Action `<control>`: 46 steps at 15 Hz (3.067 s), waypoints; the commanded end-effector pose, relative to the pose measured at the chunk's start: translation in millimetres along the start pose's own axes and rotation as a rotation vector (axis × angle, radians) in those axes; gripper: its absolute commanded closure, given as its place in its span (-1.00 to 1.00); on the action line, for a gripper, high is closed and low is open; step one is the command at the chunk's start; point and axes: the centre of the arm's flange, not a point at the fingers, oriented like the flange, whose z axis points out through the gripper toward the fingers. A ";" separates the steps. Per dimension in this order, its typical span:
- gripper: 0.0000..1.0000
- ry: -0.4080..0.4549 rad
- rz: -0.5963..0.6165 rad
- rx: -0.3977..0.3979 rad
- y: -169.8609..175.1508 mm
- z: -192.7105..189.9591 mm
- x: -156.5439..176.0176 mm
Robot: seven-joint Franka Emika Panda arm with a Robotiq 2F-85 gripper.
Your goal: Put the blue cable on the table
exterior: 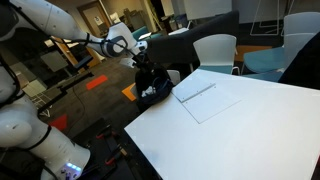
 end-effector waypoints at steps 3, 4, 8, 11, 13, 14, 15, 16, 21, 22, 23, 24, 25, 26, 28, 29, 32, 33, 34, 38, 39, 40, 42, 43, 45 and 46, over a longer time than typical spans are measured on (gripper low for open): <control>-1.00 -0.004 -0.171 -0.015 -24.4 35.5 -2.5; -1.00 -0.006 -0.186 -0.022 -30.8 45.9 -1.4; -1.00 0.037 -0.221 -0.027 -48.0 83.2 -1.3; -1.00 0.072 -0.239 -0.029 -55.4 103.2 3.1; -1.00 0.088 -0.232 -0.034 -57.7 112.3 8.1; -1.00 0.092 -0.231 -0.038 -58.3 116.0 11.4; -1.00 0.093 -0.230 -0.038 -59.1 119.7 14.6; -1.00 0.092 -0.226 -0.039 -59.4 122.8 17.5; -0.47 0.083 -0.200 -0.042 -59.3 137.6 29.0; -0.31 0.082 -0.193 -0.041 -59.3 139.8 29.8; -0.17 0.081 -0.190 -0.040 -59.4 141.4 30.0; -0.02 0.081 -0.190 -0.040 -59.5 143.0 30.1; 0.14 0.082 -0.189 -0.040 -59.8 143.9 30.1; 0.28 0.080 -0.190 -0.037 -59.9 145.1 30.4; 0.59 0.074 -0.192 -0.036 -60.8 148.4 31.1; 0.77 0.072 -0.194 -0.036 -61.6 149.5 31.0; 1.00 0.062 -0.202 -0.037 -66.0 152.8 33.4; 1.00 0.057 -0.207 -0.037 -68.4 152.4 33.8; 1.00 0.039 -0.195 -0.050 -70.4 152.0 34.6; 0.97 -0.034 -0.151 -0.061 -77.4 130.9 27.4; 0.97 -0.060 -0.133 -0.079 -77.9 118.7 22.7; 0.97 -0.082 -0.111 -0.096 -78.2 108.9 20.2; 0.97 -0.111 -0.053 -0.154 -75.3 81.6 14.9; 0.97 -0.118 -0.026 -0.186 -73.1 67.2 12.7; 0.97 -0.127 0.025 -0.242 -64.6 39.1 8.5; 0.97 -0.132 0.053 -0.270 -57.9 24.3 4.6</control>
